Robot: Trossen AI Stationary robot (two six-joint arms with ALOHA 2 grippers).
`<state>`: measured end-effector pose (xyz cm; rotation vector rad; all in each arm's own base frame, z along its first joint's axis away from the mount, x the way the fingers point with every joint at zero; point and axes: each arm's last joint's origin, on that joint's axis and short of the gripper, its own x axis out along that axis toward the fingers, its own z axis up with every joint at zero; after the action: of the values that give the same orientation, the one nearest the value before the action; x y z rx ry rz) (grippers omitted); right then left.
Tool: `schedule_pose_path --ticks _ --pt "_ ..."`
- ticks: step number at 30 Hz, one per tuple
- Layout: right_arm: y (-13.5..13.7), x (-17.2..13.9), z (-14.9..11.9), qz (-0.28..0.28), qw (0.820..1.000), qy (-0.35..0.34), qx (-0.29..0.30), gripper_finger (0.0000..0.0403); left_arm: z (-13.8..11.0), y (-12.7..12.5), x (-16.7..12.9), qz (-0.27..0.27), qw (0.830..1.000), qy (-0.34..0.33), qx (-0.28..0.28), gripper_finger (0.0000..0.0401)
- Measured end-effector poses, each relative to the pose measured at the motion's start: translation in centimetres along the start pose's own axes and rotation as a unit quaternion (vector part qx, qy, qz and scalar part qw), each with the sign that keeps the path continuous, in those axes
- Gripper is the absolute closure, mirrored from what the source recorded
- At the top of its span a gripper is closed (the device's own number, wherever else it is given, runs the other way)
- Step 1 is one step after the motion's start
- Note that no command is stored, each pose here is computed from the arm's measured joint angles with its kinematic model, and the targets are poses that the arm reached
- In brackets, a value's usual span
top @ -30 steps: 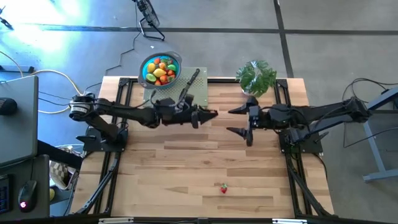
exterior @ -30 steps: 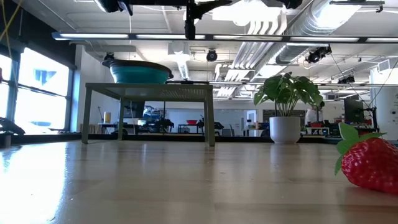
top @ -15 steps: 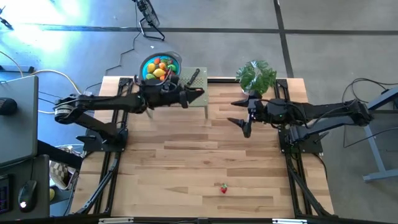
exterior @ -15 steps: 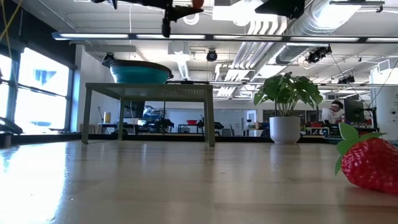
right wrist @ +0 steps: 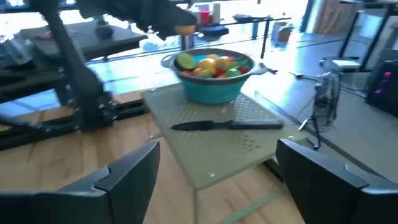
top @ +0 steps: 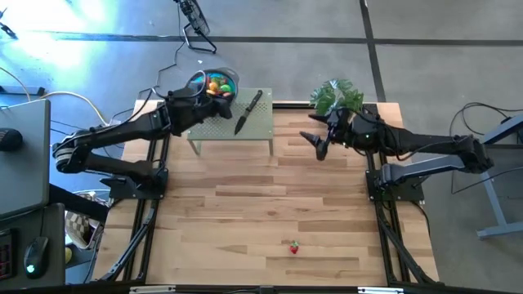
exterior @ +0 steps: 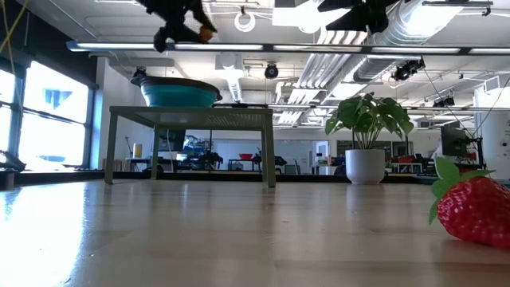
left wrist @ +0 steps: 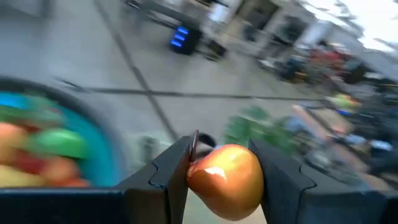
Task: Pick & Place Fruit
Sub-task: Put the orange pear into the strainer bowl on the shelf
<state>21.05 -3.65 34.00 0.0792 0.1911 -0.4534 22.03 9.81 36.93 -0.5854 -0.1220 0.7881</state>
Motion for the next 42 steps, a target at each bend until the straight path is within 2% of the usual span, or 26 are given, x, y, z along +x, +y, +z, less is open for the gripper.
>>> schedule_pose_path --ticks 7,12,19,25,33,36,42 --pt "-1.5 0.4 0.3 -0.034 0.999 -0.011 0.012 0.0089 1.0 3.0 0.3 0.121 0.991 -0.016 0.051 0.0254" --pt "-2.1 0.5 0.4 -0.048 0.999 -0.011 0.014 0.0089 1.8 5.7 0.7 0.192 0.98 -0.01 0.054 0.0254" --pt "-2.6 0.6 0.5 -0.061 0.998 -0.015 0.018 0.0089 3.1 8.6 0.7 0.258 0.965 -0.009 0.046 0.0254" --pt "-2.9 0.6 0.5 -0.068 0.997 -0.015 0.023 0.0089 3.4 9.8 0.8 0.267 0.963 0.004 0.039 0.0253" --pt "-2.9 0.6 0.6 -0.068 0.997 -0.019 0.024 0.0089 3.2 9.6 0.9 0.228 0.972 0.034 0.04 0.0251" --pt "-2.9 0.6 0.5 -0.068 0.997 -0.019 0.024 0.0089 2.9 9.7 1.2 0.221 0.972 0.052 0.057 0.0235" --pt "-2.9 0.6 0.5 -0.068 0.997 -0.02 0.035 0.0089 2.5 9.9 1.9 0.219 0.972 0.065 0.059 0.018"
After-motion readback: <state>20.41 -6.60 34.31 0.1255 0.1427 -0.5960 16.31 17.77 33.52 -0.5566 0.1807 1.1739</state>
